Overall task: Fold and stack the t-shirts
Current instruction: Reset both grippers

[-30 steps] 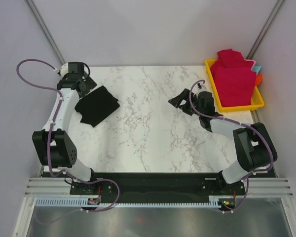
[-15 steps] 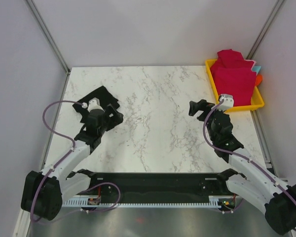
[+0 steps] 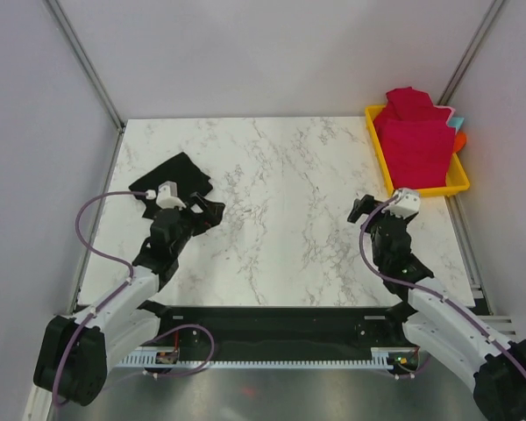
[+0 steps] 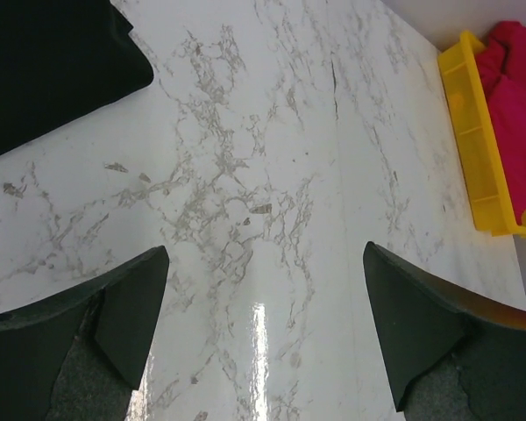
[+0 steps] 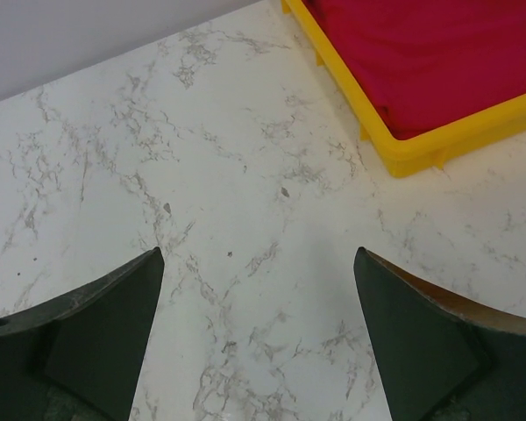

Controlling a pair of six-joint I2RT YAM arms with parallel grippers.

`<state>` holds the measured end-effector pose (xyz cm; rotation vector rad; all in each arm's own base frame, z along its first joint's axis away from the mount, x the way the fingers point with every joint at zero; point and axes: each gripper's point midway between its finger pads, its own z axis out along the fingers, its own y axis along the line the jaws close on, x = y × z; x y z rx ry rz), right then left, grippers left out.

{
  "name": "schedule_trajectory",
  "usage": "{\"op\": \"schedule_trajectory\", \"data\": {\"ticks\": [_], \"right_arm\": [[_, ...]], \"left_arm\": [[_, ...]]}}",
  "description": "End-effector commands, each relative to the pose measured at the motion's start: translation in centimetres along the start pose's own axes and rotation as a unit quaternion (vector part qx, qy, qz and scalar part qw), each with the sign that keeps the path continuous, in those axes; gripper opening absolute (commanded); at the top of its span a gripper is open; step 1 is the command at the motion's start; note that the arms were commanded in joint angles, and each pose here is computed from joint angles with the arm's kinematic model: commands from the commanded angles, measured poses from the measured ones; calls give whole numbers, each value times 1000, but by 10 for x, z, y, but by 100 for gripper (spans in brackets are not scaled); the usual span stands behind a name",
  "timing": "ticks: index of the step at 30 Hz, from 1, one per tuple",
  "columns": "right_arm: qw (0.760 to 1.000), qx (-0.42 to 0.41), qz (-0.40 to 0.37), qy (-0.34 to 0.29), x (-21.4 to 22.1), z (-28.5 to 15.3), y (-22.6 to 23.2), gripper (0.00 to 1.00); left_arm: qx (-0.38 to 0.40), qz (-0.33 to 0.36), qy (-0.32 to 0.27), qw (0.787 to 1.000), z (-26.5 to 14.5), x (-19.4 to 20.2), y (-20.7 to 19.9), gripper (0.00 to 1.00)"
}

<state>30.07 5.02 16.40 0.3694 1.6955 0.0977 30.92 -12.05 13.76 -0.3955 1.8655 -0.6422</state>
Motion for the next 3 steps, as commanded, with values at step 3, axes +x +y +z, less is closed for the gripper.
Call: {"op": "schedule_trajectory", "data": {"ticks": [3], "right_arm": [[1000, -2, 17, -22, -20, 5, 10, 98]], "left_arm": [[48, -8, -18, 999, 1, -18, -27, 100]]}}
